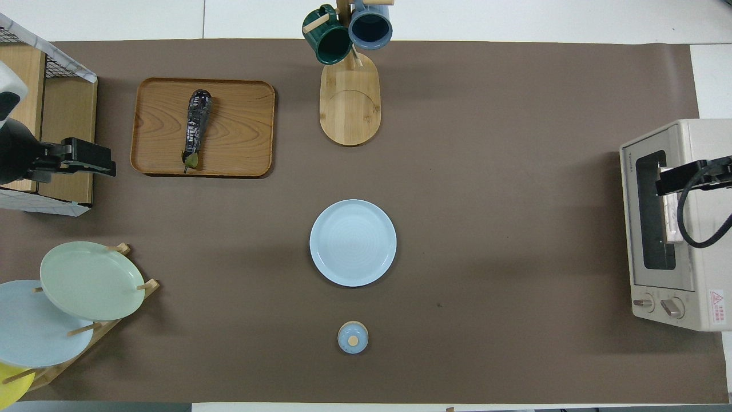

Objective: Put eggplant into oven
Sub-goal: 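Reach the left gripper to the purple eggplant on the wooden tray and grasp it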

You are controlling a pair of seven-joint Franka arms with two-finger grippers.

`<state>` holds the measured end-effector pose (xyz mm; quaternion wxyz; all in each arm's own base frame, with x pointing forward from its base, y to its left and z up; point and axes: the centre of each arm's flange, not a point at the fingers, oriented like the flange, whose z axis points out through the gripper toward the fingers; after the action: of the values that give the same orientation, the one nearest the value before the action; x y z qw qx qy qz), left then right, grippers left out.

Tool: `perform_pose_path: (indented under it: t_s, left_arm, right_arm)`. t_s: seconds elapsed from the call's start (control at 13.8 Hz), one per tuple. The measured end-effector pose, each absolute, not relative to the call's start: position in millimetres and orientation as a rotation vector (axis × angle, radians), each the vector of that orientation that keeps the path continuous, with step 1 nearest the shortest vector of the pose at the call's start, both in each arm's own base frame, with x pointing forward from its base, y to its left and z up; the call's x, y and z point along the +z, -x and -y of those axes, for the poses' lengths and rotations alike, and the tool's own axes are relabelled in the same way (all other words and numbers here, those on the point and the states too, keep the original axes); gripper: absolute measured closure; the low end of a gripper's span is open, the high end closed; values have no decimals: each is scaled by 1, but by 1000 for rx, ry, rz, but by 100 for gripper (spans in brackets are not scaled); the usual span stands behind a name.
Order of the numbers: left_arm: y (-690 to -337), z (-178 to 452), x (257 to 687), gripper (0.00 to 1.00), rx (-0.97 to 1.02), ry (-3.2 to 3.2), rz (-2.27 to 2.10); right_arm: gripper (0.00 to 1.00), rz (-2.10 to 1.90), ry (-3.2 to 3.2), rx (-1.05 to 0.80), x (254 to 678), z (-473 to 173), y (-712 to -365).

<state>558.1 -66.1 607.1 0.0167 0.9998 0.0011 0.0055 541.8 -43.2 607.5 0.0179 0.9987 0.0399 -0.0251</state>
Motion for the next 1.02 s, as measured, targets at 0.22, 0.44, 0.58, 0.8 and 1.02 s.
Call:
perform_pose_path:
  t_s: [0.22, 0.44, 0.58, 0.8, 1.02]
  left_arm:
    - [-592, 67, 575, 0, -32, -3100, -6]
    - [-639, 68, 519, 0, -52, -3085, -13]
    - [-665, 69, 477, 0, -38, -3075, 4]
    - [-697, 70, 426, 0, -27, -3061, 100]
    - [-733, 71, 376, 0, 44, -3048, 217]
  right_arm:
    - [0, -125, -3102, -78, 607, 43, -542]
    - [0, -126, -3102, -78, 607, 43, -542]
    - [0, -126, -3102, -78, 607, 43, -542]
    - [0, -126, -3102, -78, 607, 43, -542]
    - [0, -126, -3102, -78, 607, 43, -542]
